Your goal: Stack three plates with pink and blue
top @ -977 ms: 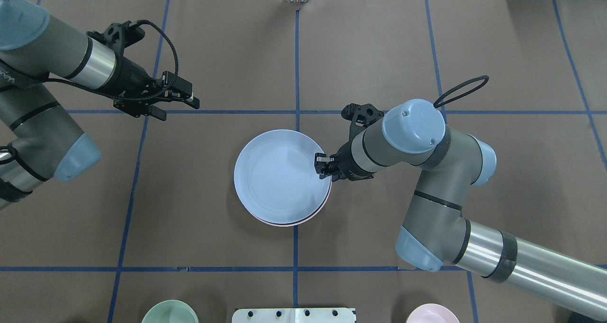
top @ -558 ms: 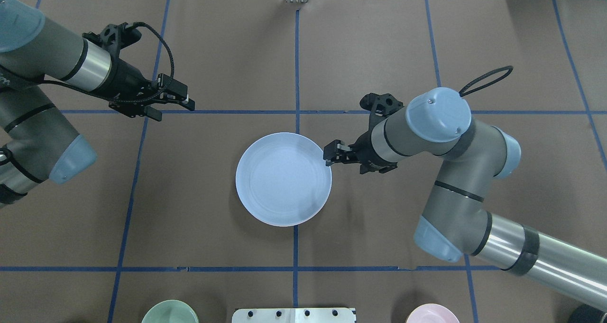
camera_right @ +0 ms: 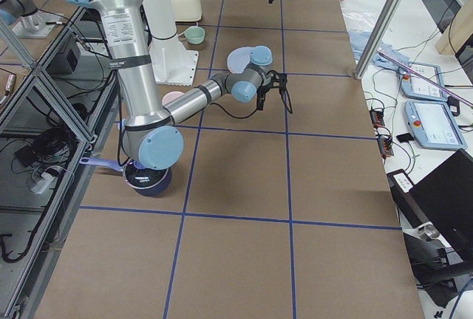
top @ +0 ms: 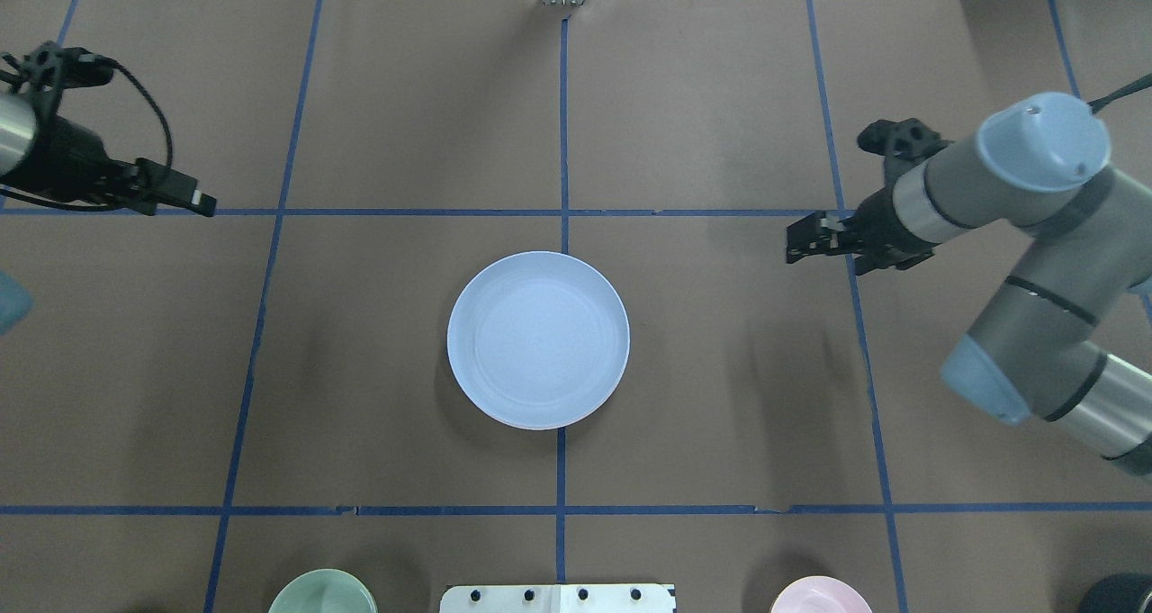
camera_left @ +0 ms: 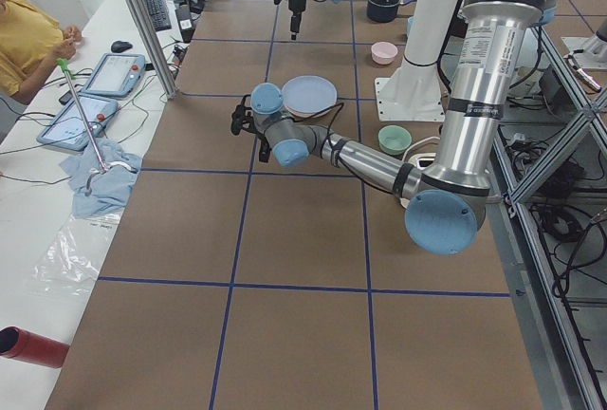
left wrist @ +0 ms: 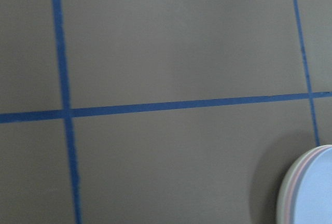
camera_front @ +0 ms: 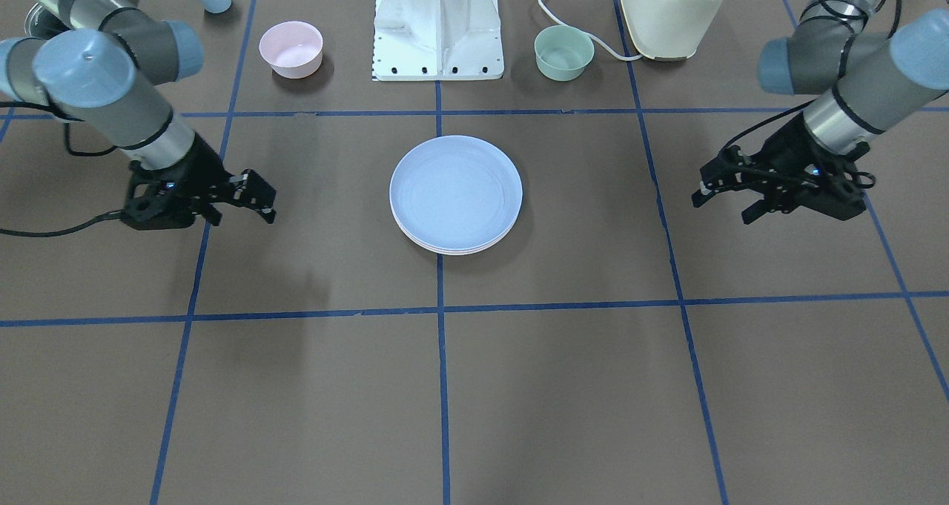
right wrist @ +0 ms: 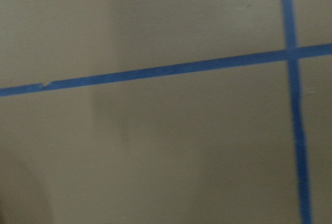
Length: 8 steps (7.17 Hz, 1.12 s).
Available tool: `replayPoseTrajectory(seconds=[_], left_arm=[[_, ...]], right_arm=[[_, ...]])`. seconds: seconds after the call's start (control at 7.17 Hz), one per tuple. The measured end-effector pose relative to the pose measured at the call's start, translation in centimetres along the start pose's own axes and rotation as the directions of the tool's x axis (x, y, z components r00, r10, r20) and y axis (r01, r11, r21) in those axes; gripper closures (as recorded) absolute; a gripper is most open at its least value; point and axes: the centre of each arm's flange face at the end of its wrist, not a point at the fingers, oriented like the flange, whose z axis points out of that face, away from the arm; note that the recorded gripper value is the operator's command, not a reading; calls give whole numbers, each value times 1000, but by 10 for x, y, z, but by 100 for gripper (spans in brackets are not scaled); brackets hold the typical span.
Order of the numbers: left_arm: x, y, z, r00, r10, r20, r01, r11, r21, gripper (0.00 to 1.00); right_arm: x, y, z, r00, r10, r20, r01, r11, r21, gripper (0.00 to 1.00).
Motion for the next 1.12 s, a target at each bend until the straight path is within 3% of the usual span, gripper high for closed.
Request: replayPoseTrajectory(seconds=[0.28,0.56,0.84,1.12], left_arm=[[-79,8,-42,985,143,94,-147,989,34,0],[-156,5,-90,948,246,204,-257,966,31,0],[-214,9,-126,923,273,270,-288,957,17,0],[-235,12,-136,925,248,287,-258,966,-1,0]], right_arm=[[112,-28,-45,997,-62,-56,62,998,-3,0],[198,-54,-106,990,-101,-99,100,995,-19,0],[268,-53,-154,984,-123,-133,119,992,-36,0],[311,-36,-176,983,-114,-146,110,993,-36,0]])
